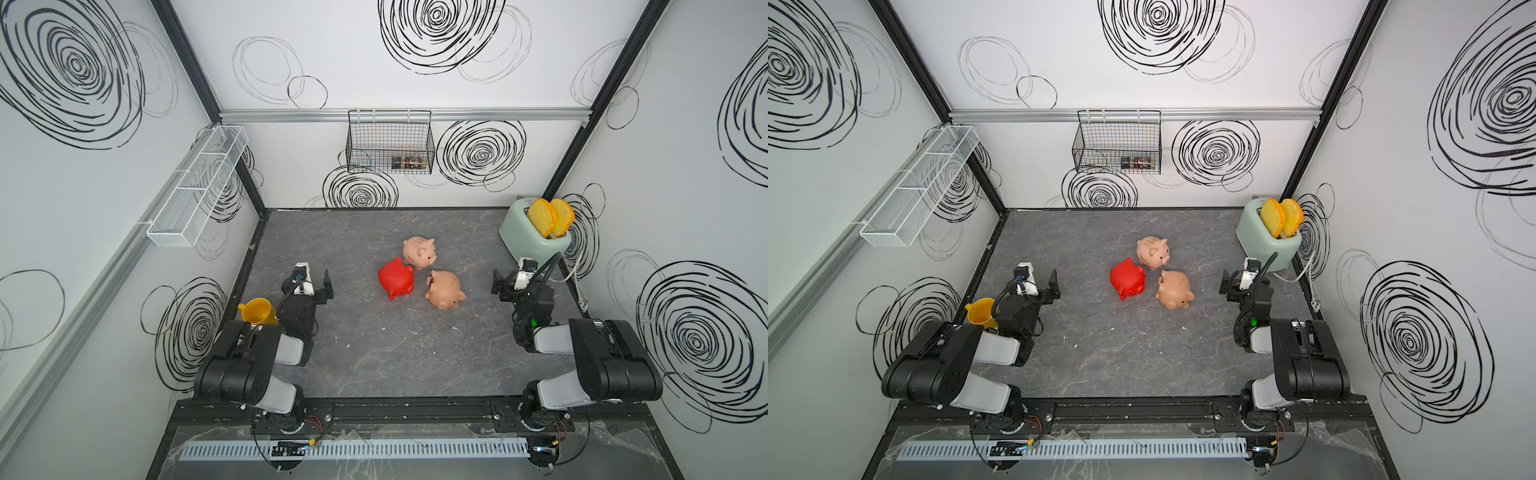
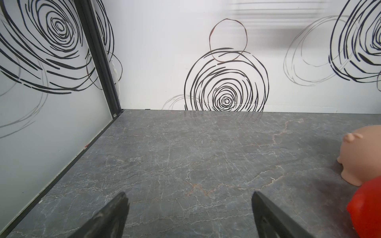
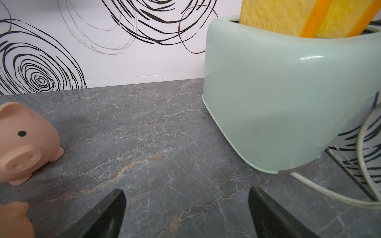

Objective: Open piggy banks
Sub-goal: Move the piggy bank to the center of the board.

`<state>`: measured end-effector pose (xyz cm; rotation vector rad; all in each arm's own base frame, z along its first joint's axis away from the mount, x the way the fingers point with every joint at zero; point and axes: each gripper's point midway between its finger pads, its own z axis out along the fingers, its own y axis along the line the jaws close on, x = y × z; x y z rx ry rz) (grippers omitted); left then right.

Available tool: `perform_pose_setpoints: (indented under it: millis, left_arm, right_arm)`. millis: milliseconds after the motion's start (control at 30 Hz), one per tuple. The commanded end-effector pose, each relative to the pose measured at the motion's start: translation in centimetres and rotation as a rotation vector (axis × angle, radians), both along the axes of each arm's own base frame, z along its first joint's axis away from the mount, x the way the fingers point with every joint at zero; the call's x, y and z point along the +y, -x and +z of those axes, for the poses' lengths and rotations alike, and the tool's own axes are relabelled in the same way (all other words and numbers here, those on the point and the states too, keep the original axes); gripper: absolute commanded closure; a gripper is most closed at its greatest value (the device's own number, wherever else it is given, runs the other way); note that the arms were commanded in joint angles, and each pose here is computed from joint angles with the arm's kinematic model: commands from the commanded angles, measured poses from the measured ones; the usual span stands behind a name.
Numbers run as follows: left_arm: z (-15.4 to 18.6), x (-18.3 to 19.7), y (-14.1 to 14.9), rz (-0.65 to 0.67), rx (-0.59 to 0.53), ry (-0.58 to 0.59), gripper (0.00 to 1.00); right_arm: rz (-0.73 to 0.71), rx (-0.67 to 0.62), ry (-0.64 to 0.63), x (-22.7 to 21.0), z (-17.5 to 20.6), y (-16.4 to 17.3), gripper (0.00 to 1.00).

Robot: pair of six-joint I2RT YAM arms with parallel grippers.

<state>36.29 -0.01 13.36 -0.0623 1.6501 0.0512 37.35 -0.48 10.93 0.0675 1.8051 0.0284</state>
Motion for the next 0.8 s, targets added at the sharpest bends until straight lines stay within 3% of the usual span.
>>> perform_pose_setpoints:
  millis: [0,333,600,767]
  left_arm:
    - [1.9,0.1,-0.2,-0.003,-0.068,0.003,0.04]
    - [2.9,0.0,1.0,0.016,-0.117,-0.006,0.04]
    - [6.5,1.6,2.3,0.204,-0.157,-0.015,0.04]
    - [8.4,2.9,3.5,0.309,-0.243,0.158,0.04]
  right_arm:
    - [0.000,-0.021,0.005,0.1,0.7,-0.5,0.02]
    - [-0.030,-0.038,0.018,-0.1,1.6,0.0,0.03]
    - [-0.007,-0.092,0.070,1.2,4.9,0.9,0.03]
    - [0.058,-0.190,-0.048,2.5,8.5,1.8,0.03]
